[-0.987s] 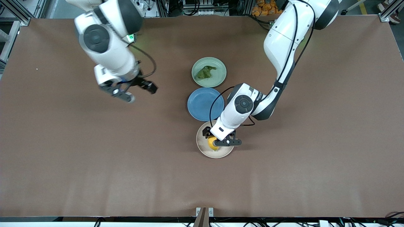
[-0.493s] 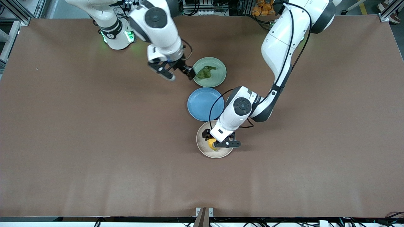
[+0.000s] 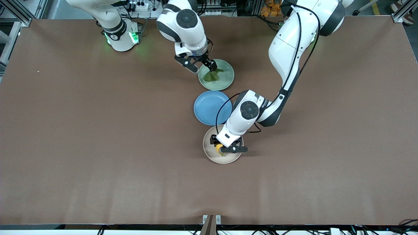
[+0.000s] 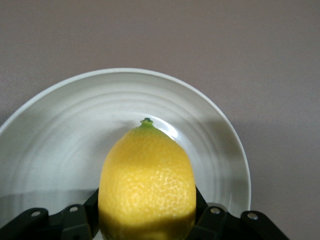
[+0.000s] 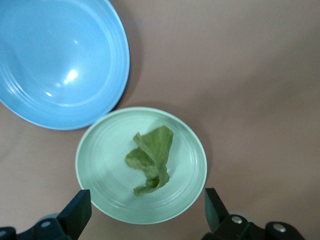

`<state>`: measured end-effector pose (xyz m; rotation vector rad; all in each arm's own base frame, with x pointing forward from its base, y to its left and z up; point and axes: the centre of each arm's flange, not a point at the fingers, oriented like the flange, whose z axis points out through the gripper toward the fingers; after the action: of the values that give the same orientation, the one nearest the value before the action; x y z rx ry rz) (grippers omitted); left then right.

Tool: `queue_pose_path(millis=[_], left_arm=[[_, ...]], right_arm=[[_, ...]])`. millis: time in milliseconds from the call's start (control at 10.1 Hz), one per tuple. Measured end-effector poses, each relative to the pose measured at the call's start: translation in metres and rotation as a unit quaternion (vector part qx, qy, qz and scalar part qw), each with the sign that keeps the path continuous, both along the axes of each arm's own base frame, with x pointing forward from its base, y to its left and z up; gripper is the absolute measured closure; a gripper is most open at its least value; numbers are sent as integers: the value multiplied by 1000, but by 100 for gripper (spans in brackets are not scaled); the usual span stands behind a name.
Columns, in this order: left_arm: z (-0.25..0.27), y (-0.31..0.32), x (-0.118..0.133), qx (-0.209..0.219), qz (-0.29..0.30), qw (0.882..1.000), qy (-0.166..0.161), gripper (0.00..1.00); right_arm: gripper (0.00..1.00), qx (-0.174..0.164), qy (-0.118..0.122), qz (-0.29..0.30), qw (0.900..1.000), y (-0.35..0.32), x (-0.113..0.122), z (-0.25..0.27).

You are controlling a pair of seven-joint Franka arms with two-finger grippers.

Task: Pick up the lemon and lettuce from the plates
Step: 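Lift the lemon with the left gripper while the right gripper grasps the lettuce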

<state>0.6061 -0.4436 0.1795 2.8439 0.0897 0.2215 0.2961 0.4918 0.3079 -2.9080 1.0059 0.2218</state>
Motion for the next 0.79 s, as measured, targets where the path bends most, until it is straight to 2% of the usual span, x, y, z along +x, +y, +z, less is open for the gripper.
queue_pose_path(millis=[197, 296, 592, 789], left_arm=[[4, 1, 3, 9, -5, 1000, -2, 36], [10, 3, 6, 20, -9, 1000, 0, 36], [66, 20, 20, 44, -9, 999, 7, 36], [116, 55, 36, 74, -1, 997, 17, 36]], right_arm=[[0, -24, -18, -9, 1000, 13, -15, -44], [0, -29, -25, -16, 999, 18, -13, -65], [0, -25, -15, -24, 999, 35, -4, -98], [0, -26, -15, -14, 999, 44, -14, -107]])
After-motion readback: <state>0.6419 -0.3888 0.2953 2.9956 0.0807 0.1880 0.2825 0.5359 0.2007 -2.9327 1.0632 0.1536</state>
